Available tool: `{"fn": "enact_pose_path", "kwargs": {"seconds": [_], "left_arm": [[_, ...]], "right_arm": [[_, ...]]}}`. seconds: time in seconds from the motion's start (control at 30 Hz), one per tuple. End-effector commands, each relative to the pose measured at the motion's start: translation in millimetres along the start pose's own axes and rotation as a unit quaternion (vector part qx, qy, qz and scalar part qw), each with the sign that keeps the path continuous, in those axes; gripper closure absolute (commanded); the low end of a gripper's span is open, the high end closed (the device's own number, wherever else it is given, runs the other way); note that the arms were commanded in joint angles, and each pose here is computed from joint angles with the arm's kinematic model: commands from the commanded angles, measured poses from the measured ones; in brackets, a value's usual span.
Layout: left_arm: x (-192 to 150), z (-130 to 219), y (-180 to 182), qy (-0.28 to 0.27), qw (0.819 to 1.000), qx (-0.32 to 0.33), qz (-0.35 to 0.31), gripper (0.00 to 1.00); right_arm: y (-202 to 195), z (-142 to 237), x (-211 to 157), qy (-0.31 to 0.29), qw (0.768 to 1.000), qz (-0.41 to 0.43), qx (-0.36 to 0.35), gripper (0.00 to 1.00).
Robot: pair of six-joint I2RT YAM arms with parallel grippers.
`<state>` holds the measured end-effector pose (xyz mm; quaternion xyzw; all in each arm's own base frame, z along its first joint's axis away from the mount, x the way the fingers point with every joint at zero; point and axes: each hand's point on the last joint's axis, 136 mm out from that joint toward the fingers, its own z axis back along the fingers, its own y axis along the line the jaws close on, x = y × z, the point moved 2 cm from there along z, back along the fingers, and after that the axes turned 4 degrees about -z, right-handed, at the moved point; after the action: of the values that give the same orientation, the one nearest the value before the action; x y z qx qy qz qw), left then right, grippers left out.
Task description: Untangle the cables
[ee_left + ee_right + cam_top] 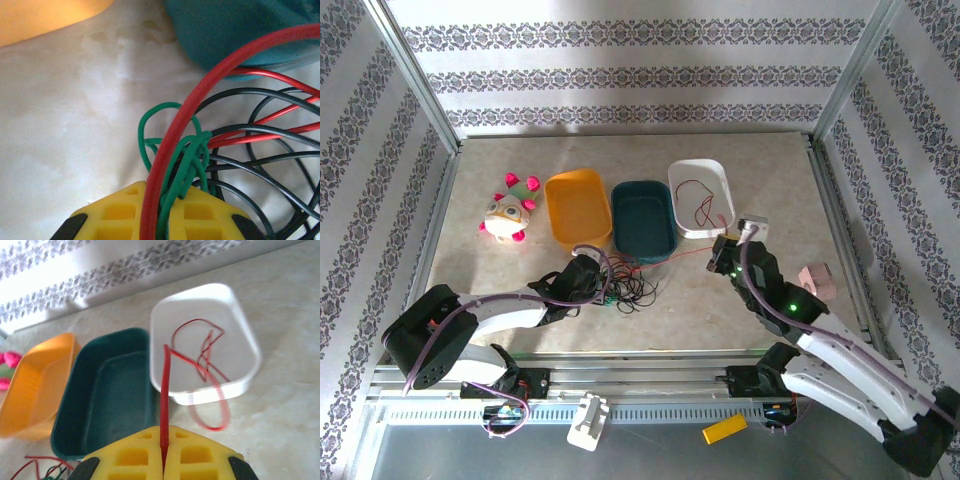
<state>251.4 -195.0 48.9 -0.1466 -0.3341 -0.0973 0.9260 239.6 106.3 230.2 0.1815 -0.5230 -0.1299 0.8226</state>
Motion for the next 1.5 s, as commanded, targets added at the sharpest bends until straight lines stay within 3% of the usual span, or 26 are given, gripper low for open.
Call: {"fn": "enact_pose_path", "kwargs": {"seconds": [0.0, 0.3, 0.63, 0.83, 1.03, 1.3, 1.47], "left_arm": [[-23, -4, 19, 0.038, 0.998, 0.054, -0.007, 1.0], [-27, -7, 26, 0.047, 0.996, 0.078, -0.005, 1.0], [-29, -8, 30, 0.048, 0.995, 0.087, -0.003, 1.0], [-28, -8, 26, 0.045, 0.996, 0.074, -0.007, 1.0], [-28, -8, 23, 0.044, 0.997, 0.066, -0.008, 1.0], [-27, -8, 23, 0.043, 0.997, 0.065, -0.006, 1.0], [-27, -7, 24, 0.042, 0.997, 0.067, -0.007, 1.0]], "right_arm": [[-47, 14, 19, -0.065, 0.993, -0.052, -0.081, 1.0], [-99, 42, 35, -0.108, 0.974, -0.154, -0.123, 1.0], [-119, 52, 50, -0.104, 0.965, -0.161, -0.177, 1.0], [-97, 47, 89, -0.13, 0.974, -0.133, -0.127, 1.0], [-60, 34, 155, -0.161, 0.982, -0.055, -0.086, 1.0], [-5, -25, 224, -0.166, 0.986, -0.027, 0.012, 1.0], [9, -75, 233, -0.143, 0.988, -0.024, 0.045, 1.0]]}}
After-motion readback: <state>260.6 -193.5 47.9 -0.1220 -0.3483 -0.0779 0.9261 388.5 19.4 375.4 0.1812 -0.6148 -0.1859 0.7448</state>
